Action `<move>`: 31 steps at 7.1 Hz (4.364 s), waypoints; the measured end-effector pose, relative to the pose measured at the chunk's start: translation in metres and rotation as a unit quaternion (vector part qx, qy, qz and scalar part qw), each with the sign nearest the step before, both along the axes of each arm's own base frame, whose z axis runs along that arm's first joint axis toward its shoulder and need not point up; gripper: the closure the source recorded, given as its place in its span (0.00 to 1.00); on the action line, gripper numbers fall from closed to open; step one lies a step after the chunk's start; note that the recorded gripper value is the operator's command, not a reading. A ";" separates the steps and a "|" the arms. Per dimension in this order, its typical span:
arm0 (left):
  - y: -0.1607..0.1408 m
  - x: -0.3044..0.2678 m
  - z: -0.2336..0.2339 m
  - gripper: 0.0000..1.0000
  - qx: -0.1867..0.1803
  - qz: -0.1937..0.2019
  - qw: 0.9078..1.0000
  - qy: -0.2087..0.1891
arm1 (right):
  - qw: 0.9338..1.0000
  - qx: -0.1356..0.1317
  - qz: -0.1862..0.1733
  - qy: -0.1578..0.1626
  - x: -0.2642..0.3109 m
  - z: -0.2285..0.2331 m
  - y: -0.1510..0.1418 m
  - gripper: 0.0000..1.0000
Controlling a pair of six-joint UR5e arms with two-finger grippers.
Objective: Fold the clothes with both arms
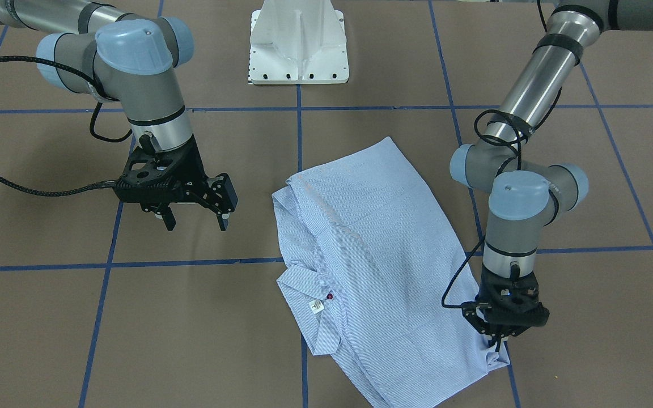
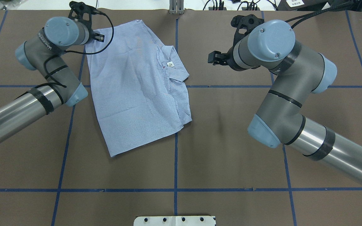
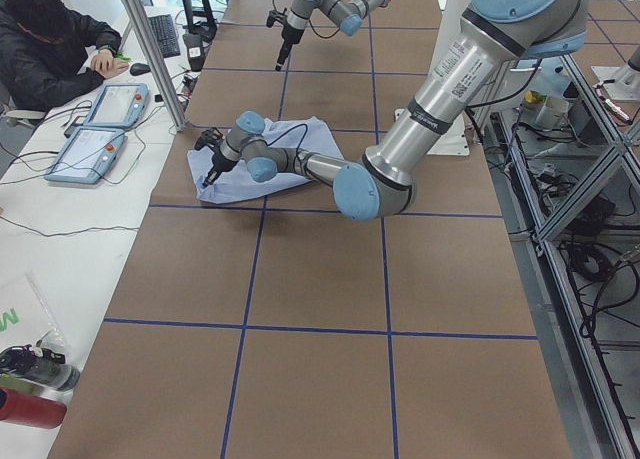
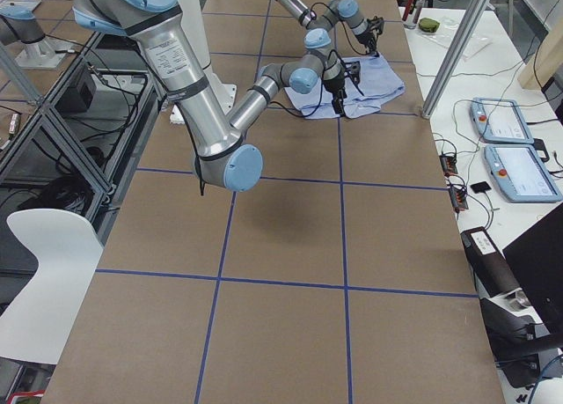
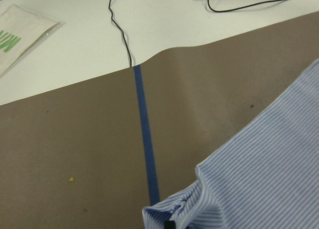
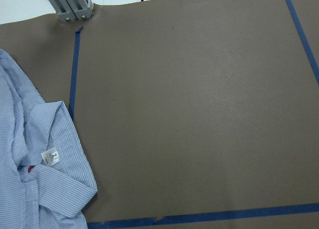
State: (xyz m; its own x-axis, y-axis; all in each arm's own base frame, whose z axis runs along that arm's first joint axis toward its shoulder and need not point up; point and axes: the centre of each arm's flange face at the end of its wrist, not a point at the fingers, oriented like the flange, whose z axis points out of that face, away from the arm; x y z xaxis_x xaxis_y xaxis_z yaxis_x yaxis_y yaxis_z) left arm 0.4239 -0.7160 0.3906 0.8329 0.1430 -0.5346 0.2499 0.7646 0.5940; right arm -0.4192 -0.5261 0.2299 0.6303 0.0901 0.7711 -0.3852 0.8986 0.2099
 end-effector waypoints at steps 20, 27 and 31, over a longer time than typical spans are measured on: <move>0.054 -0.136 -0.013 0.00 0.053 0.104 0.991 0.073 | 0.957 -0.189 0.214 -0.059 -0.238 -0.025 0.145 0.62; 0.054 -0.135 -0.015 0.00 0.053 0.104 0.990 0.075 | 0.957 -0.183 0.213 -0.069 -0.233 -0.034 0.144 1.00; 0.101 -0.118 -0.041 0.00 0.043 0.102 0.985 0.134 | 0.957 -0.165 0.211 -0.106 -0.162 -0.022 0.172 1.00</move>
